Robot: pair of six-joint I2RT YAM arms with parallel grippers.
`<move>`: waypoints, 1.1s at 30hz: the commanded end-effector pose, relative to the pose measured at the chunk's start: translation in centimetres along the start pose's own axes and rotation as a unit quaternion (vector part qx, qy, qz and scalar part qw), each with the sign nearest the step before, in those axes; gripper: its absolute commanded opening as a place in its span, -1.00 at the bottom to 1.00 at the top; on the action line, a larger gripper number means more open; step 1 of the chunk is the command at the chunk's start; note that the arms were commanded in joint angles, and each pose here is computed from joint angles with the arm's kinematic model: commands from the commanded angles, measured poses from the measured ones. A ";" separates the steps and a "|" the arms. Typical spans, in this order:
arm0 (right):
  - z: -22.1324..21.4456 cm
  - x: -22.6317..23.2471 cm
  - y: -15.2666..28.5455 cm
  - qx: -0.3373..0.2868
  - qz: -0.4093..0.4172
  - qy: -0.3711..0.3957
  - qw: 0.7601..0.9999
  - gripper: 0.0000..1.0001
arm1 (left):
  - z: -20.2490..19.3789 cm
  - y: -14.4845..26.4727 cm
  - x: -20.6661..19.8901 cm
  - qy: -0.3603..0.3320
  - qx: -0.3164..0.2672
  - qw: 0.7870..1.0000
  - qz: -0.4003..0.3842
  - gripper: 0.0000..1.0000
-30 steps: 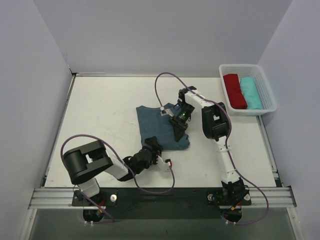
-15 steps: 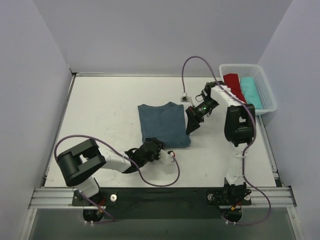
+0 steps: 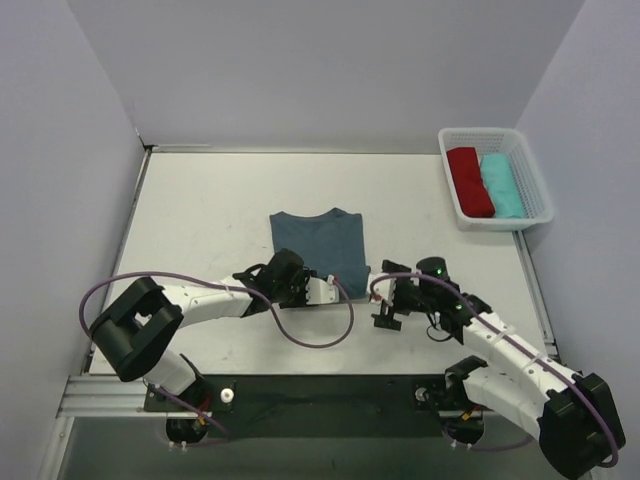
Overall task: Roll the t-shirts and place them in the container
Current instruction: Roll the T-shirt to the center of the board.
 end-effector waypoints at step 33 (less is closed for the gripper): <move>-0.5 0.5 -8.5 -0.035 0.002 0.237 0.971 0.27 | 2.4 3.5 -2.4 0.090 -0.072 0.977 -0.179 -0.69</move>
Point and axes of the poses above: each gripper's point midway between its finger pads, its own y axis back along the fingers, its own x axis along the line the jaws close on, z = x × y, the point moved 2 cm from there along y, back along the fingers, and after that the axes turned 1 degree about -y, right-handed, at the moved point
